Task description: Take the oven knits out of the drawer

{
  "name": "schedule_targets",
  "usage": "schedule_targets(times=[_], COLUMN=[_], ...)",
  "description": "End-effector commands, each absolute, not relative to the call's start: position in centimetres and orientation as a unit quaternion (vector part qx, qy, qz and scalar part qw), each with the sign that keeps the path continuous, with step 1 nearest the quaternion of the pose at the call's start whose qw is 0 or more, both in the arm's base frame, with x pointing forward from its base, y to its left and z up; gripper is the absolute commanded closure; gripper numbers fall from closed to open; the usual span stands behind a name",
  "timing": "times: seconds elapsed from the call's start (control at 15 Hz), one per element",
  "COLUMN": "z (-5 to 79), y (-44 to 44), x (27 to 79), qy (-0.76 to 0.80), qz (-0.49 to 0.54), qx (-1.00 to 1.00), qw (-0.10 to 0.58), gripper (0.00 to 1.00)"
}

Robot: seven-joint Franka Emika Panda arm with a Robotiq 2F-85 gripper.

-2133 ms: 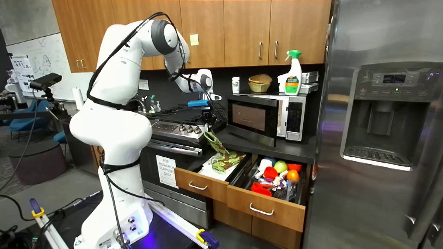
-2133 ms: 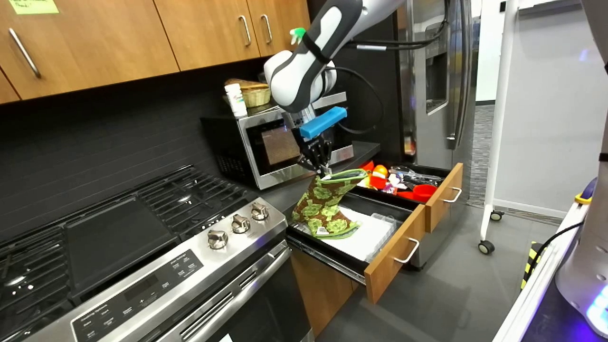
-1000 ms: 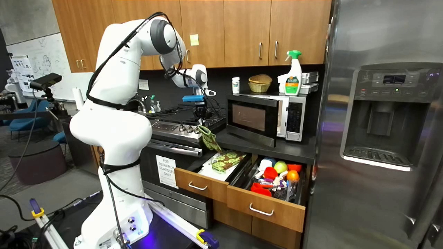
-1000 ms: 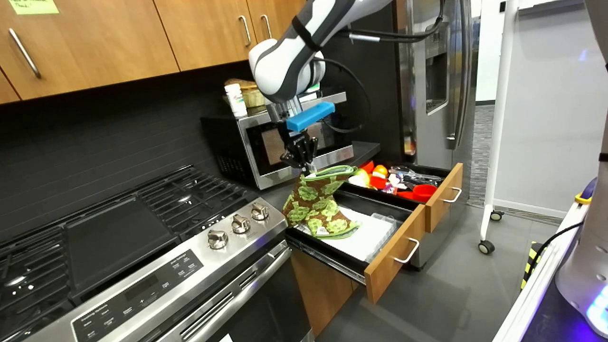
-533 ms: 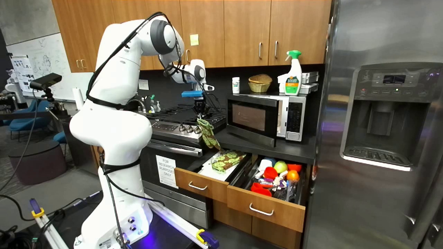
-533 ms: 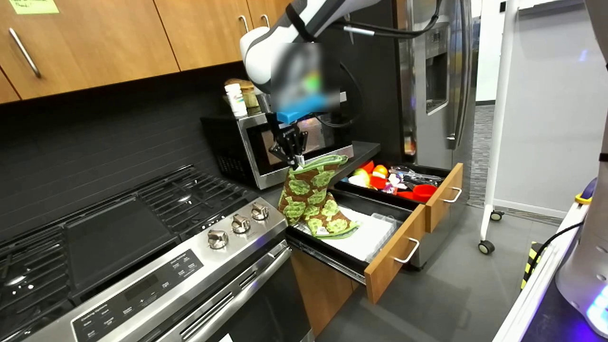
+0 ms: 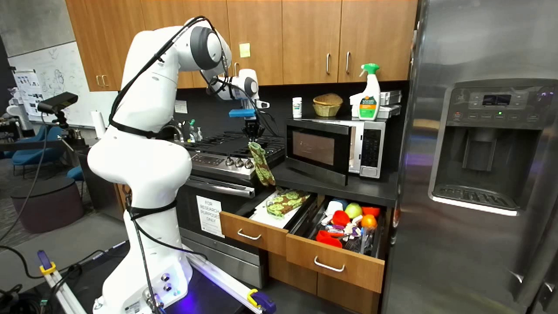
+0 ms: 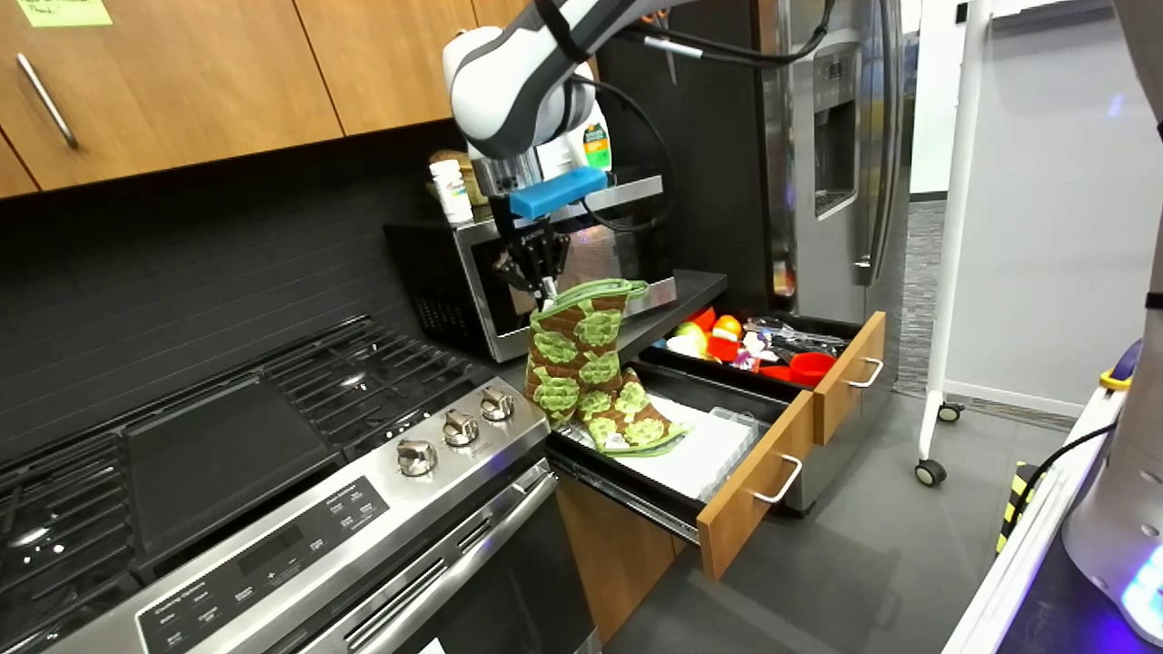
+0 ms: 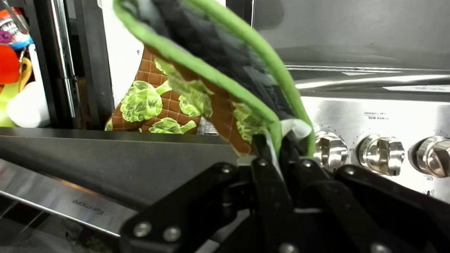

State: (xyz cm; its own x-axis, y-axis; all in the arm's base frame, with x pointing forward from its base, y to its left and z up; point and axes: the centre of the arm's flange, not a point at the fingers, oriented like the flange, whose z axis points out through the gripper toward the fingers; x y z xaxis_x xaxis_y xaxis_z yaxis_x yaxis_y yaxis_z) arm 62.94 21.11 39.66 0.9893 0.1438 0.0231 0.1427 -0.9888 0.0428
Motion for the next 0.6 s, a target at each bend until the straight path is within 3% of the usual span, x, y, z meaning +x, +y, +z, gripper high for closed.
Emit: schedule_targets(times=[0.0,0.53], z=[41.4,42.7], y=[21.7,22.8], x=[64.1,65.2], qy=[0.073,0.074], qz=[0.027,0.04], qx=[0.997,0.996], qw=[0.016,0.011], gripper=[0.97,0.97])
